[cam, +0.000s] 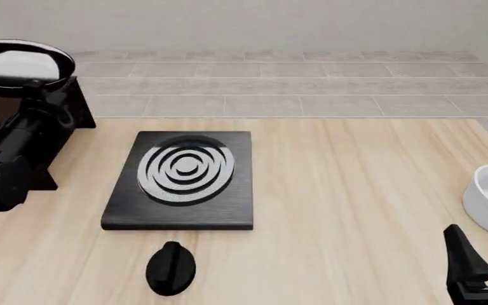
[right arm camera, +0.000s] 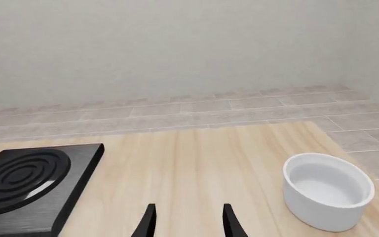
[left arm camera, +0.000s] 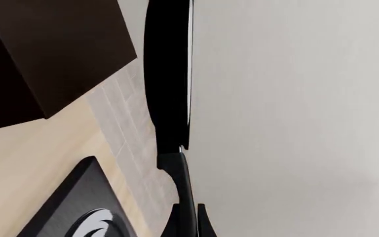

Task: Put the frying pan on top of the cabinet.

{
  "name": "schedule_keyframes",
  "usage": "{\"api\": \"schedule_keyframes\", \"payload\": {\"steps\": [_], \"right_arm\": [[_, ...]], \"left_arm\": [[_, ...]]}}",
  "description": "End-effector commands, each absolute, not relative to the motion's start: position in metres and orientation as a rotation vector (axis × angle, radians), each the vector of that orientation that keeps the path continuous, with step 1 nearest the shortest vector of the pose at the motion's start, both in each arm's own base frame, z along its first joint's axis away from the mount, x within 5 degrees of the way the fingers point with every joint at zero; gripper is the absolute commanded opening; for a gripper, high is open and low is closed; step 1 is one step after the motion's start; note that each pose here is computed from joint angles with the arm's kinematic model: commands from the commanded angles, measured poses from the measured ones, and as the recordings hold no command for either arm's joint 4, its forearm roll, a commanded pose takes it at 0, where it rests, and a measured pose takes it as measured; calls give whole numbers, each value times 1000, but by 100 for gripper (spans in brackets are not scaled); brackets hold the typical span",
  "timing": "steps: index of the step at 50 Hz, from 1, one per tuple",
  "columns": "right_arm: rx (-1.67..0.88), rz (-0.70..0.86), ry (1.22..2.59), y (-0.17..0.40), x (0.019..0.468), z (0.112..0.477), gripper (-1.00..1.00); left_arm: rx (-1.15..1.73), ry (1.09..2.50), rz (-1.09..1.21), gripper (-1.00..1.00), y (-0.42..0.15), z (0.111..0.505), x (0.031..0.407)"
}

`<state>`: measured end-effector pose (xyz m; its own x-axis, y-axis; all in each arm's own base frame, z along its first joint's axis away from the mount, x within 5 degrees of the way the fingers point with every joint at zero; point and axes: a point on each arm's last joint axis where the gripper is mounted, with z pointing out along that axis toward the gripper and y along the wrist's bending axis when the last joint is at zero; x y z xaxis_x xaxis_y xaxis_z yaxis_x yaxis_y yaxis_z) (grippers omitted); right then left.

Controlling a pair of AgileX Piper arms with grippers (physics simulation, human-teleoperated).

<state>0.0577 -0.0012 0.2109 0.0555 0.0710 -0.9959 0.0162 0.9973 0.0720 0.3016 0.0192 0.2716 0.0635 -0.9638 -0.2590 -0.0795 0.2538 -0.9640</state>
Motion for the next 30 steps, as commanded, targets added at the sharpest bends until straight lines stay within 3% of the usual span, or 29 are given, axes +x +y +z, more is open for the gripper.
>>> {"api": "schedule_keyframes", "payload": {"steps": [1,30], "right_arm": [[67,40,1517,-1,58,211,100],[58,35,1520,-1,59,211,100]], "left_arm": [[-1053,1271,-935,-100,27,278,306],[-1158,1209,-893,-100,60,255,326]]}}
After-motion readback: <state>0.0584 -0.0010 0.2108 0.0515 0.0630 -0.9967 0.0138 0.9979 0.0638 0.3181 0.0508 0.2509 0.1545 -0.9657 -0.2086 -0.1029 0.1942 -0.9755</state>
